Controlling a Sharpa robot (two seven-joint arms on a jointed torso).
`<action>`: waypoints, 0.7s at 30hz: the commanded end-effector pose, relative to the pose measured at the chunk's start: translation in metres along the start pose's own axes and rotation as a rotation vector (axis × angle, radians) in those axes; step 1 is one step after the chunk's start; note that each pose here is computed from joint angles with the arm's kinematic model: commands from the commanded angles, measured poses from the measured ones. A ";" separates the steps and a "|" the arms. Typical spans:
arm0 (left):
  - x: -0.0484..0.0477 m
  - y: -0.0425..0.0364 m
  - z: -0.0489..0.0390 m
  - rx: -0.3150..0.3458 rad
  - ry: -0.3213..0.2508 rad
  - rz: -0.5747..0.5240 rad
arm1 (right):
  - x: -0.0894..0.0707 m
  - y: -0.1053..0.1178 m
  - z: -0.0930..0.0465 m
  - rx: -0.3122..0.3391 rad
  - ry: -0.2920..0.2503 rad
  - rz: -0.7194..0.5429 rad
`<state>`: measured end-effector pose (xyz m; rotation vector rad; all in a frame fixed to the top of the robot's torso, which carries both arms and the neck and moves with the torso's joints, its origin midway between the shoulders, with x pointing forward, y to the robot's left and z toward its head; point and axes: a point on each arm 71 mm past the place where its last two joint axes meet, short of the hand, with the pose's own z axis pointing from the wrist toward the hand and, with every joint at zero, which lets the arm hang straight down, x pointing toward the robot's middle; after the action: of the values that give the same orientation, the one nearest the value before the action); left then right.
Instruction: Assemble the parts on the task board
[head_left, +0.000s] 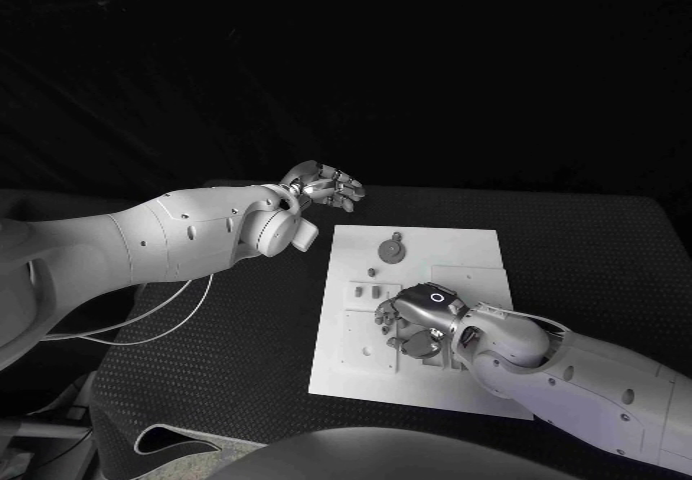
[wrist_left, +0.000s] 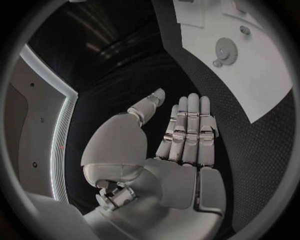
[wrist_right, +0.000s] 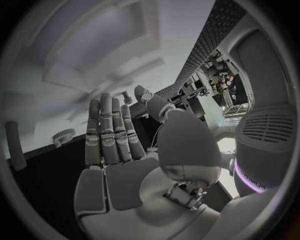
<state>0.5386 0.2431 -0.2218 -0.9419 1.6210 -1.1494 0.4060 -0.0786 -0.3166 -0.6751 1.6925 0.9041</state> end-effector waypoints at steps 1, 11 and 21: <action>0.0006 -0.0021 0.0004 0.010 0.004 -0.006 | -0.002 0.000 -0.002 0.010 -0.029 0.000; -0.0017 -0.0015 0.0004 0.009 -0.002 -0.004 | -0.013 0.001 -0.007 0.002 -0.074 -0.002; -0.0061 -0.0006 0.0020 0.016 -0.014 0.000 | -0.078 -0.019 -0.021 0.042 -0.116 0.021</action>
<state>0.5416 0.2497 -0.2221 -0.9460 1.6101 -1.1324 0.4307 -0.1041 -0.2453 -0.6146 1.5544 0.8814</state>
